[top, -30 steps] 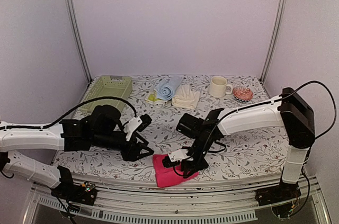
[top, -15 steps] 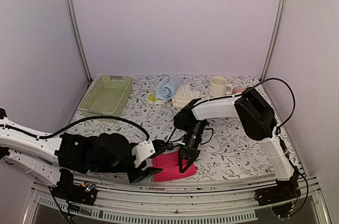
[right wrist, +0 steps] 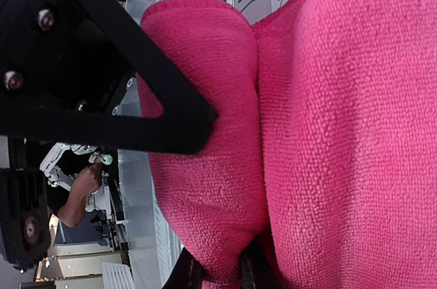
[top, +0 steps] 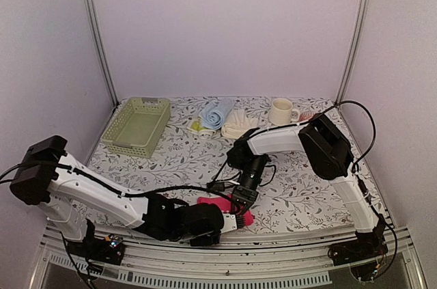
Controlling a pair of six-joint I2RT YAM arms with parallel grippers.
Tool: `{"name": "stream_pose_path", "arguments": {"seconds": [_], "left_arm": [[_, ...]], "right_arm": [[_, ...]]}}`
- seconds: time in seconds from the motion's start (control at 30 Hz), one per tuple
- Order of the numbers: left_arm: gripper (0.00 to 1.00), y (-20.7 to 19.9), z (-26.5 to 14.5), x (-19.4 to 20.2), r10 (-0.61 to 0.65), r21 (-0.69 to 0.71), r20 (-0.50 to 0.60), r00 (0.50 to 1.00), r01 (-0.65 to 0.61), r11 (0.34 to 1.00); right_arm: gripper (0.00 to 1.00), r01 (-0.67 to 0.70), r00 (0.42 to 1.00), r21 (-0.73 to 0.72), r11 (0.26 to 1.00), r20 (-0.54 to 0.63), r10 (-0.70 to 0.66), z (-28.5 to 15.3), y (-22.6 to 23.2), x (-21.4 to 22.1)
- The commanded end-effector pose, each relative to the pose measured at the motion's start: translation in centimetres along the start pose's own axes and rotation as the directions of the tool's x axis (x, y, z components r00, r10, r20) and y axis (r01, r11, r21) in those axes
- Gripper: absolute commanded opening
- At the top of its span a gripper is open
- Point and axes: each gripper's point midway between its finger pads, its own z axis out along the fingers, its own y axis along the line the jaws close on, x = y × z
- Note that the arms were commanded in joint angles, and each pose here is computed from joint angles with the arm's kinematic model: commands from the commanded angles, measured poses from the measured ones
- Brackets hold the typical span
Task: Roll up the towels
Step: Roll the towel at the center of the board.
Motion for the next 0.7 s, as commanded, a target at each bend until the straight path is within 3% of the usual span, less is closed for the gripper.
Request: {"name": "stream_pose_path", "arguments": {"seconds": [0.0,0.17,0.27,0.43,0.57,0.67], "left_arm": [[0.54,0.1,1.5,-1.8,0.029,0.010,0.030,0.999,-0.030,1.000],[0.48,0.2,2.1,-2.7,0.006,0.032,0.038,0.999,-0.008,0.999],[0.35,0.1,2.2,-3.2,-0.025,0.080,0.049,0.998,0.021,0.997],[0.16,0.4,2.1,-3.3,-0.137,0.196,0.063,0.989,0.123,0.973],[0.11,0.5,2.6,-2.5,-0.237,0.299,0.033,0.971,0.217,0.929],[0.10,-0.2,3.1,-1.7,-0.285,0.368,-0.006,0.959,0.267,0.891]], "right_arm": [[0.09,-0.023,0.985,0.138,0.990,-0.167,0.046,2.2,-6.2,4.4],[0.10,-0.012,0.989,0.146,0.989,-0.147,0.034,1.8,-5.9,4.1],[0.11,-0.013,0.989,0.153,0.988,-0.142,0.035,1.7,-6.0,4.1],[0.22,0.013,0.993,0.180,0.984,-0.120,0.009,0.4,-5.0,3.8],[0.39,0.097,0.995,0.241,0.966,-0.021,-0.095,-4.3,-0.6,2.8],[0.42,0.166,0.978,0.319,0.933,0.070,-0.198,-8.1,2.6,3.0]]}}
